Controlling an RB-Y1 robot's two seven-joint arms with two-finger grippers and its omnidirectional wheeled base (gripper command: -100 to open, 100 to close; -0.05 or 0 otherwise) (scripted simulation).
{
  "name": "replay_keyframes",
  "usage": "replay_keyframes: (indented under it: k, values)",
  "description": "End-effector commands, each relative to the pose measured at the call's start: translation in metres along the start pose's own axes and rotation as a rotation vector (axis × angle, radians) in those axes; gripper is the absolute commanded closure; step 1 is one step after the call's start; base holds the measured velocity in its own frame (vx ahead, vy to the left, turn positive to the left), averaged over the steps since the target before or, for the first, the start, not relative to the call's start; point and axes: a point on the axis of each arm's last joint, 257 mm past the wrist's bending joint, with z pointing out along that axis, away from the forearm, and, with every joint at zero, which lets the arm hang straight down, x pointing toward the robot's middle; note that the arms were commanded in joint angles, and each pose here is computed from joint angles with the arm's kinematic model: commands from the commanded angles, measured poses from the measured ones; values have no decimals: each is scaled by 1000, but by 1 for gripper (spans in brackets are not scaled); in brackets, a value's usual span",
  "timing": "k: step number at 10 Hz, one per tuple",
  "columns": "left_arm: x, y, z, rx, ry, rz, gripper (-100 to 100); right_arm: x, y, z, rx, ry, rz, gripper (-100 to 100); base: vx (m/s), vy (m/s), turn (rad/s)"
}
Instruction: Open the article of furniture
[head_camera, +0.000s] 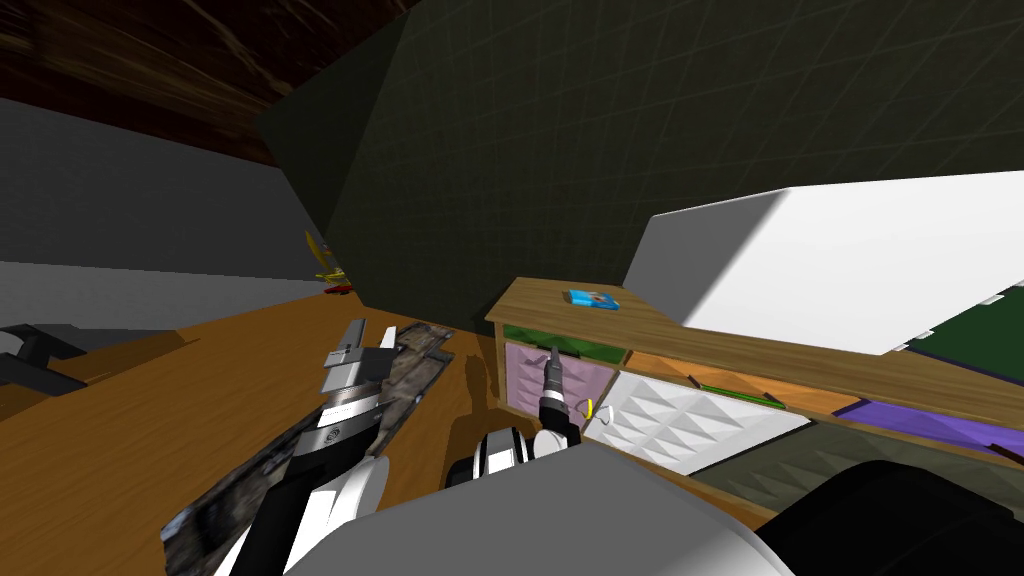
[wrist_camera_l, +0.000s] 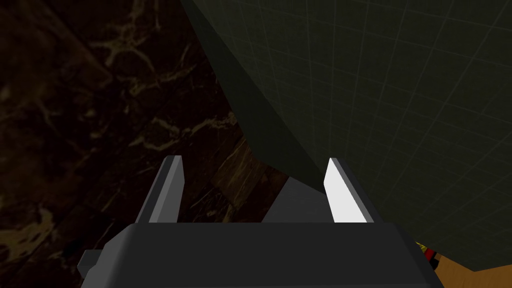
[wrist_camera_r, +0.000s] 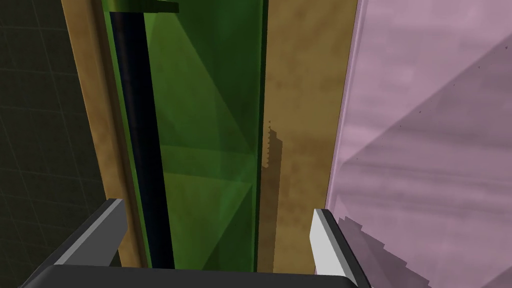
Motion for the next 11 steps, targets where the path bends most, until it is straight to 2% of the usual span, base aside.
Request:
replay_keyframes:
  k: [1,7,11]
  values:
    - [0,0,0,0,0,0,0,-14,-2,1,-31,-33,36,-100,-11,-30,5]
    - [0,0,0,0,0,0,0,-57,-16,-3,-105,-82,182,-100,-11,-28,3]
    - [0,0,0,0,0,0,0,-91,-33,-7,-148,-64,324,-100,-7,-19,3]
